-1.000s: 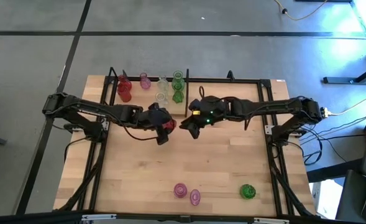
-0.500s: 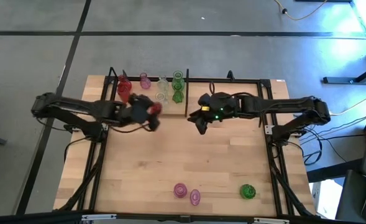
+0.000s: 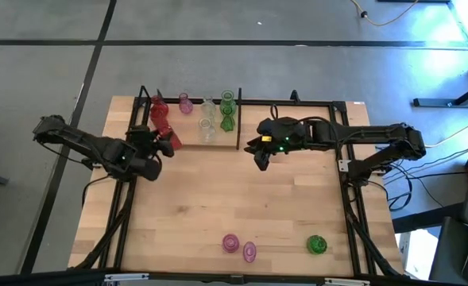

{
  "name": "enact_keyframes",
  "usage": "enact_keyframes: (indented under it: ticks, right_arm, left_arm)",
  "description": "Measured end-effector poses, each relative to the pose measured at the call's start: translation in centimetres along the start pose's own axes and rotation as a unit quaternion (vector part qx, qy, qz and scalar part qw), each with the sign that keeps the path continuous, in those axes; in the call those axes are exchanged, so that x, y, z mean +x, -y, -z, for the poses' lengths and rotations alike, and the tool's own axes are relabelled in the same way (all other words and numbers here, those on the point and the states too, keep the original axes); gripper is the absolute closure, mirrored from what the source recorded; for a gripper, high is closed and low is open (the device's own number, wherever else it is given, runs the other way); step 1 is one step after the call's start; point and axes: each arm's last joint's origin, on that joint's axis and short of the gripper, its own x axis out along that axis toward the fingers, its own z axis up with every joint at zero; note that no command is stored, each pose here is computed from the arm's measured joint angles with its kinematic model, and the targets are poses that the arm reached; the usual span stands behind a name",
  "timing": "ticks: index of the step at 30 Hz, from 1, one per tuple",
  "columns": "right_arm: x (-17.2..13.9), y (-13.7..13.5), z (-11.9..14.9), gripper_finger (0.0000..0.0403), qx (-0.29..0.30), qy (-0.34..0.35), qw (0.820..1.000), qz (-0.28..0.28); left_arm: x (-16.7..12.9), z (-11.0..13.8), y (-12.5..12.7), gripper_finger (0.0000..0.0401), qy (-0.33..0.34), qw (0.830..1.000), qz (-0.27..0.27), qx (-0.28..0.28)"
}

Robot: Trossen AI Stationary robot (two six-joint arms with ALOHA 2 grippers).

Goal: Sort vases onto shelf
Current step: Put the red vase on the shelf aligned with the other red vases

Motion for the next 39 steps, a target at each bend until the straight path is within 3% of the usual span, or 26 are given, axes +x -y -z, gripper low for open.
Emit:
enact_keyframes:
  ticks: [5, 10, 21, 39]
  right_arm:
    - [-0.2, 0.2, 0.4, 0.0292, -0.007, -0.022, 1.000, 0.005]
    - [-0.5, 0.3, 0.7, 0.0292, -0.011, -0.039, 0.999, 0.012]
    - [-0.7, 0.4, 0.8, 0.0292, -0.013, -0.044, 0.999, 0.014]
    - [-0.7, 0.5, 1.0, 0.0292, -0.014, -0.054, 0.998, 0.016]
  left_arm:
    - [1.1, 2.6, -1.7, 0.0181, 0.002, 0.999, -0.028, -0.039]
    - [1.9, 3.9, -2.9, 0.0181, 0.000, 0.998, -0.056, -0.039]
    - [2.8, 3.6, -3.3, 0.0181, 0.016, 0.995, -0.094, 0.007]
    - [3.5, 3.0, -4.4, 0.0181, 0.009, 0.987, -0.155, 0.028]
